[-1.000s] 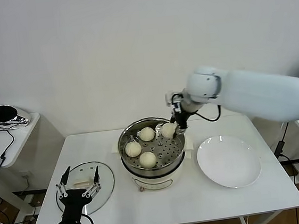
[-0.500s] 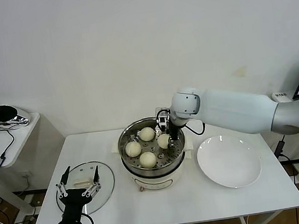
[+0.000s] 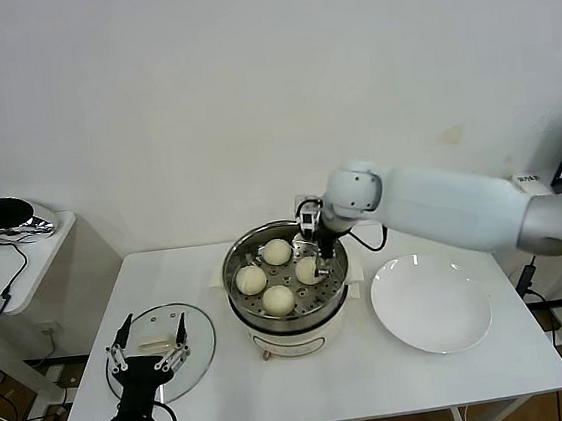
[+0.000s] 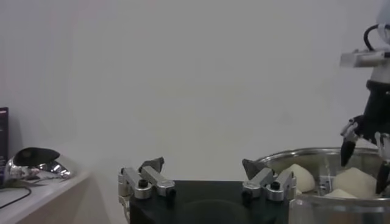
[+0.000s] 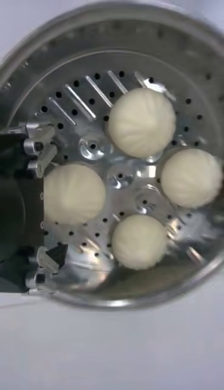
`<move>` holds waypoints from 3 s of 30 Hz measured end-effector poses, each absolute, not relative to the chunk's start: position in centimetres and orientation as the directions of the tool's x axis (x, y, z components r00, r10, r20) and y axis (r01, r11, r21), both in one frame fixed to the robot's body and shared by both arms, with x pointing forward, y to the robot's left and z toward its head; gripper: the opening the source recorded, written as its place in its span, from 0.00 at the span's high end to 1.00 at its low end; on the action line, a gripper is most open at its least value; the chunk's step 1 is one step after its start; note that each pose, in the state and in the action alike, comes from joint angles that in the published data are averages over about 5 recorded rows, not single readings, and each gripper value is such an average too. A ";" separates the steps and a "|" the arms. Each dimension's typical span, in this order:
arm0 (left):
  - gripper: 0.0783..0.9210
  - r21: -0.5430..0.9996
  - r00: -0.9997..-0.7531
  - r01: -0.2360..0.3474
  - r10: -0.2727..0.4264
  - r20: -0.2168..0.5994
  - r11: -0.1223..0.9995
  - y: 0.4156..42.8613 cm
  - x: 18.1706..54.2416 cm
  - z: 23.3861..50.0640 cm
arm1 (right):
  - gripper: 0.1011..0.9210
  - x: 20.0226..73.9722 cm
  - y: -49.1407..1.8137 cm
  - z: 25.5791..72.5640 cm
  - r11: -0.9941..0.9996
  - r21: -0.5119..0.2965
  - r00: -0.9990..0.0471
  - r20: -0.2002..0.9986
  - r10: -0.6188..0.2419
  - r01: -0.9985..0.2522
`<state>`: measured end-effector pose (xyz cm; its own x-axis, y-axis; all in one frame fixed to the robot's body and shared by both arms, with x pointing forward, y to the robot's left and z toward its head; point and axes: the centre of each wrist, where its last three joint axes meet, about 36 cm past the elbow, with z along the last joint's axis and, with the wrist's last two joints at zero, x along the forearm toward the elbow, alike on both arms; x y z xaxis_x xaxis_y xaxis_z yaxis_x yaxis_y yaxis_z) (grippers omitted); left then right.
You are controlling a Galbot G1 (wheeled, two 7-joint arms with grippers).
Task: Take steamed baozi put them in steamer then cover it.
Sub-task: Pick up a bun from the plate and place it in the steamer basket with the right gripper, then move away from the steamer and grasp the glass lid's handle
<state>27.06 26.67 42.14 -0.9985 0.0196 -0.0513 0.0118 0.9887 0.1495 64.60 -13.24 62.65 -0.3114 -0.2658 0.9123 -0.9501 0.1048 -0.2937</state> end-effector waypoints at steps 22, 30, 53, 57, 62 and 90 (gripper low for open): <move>0.12 0.158 -0.999 -0.021 -0.016 -0.031 0.987 26.6 26.9 39.8 | 0.12 53.2 -25.0 55.2 0.562 -0.484 -0.709 0.195 -0.678 -0.671; 0.12 0.296 -0.999 -0.054 -0.051 -0.019 0.954 27.6 26.7 37.8 | 0.12 48.3 -28.4 47.8 0.814 -0.328 -0.830 -0.130 -0.542 -0.479; 0.12 0.982 -0.986 0.145 0.095 0.134 0.120 39.3 28.5 30.1 | 0.12 30.8 -40.1 40.8 0.962 -0.117 -0.962 -0.152 0.227 0.246; 0.12 0.984 -0.981 0.171 0.105 0.165 0.046 39.9 29.8 29.1 | 0.12 29.4 -40.9 40.6 0.946 -0.122 -0.948 -0.146 0.283 0.301; 0.12 0.984 -0.978 0.178 0.104 0.179 -0.019 40.8 32.0 28.6 | 0.12 28.0 -41.3 40.0 0.931 -0.124 -0.936 -0.134 0.327 0.343; 0.24 0.979 -0.976 0.190 0.093 0.197 -0.073 41.9 39.6 28.2 | 0.12 25.9 -41.3 38.6 0.910 -0.136 -0.919 -0.100 0.382 0.393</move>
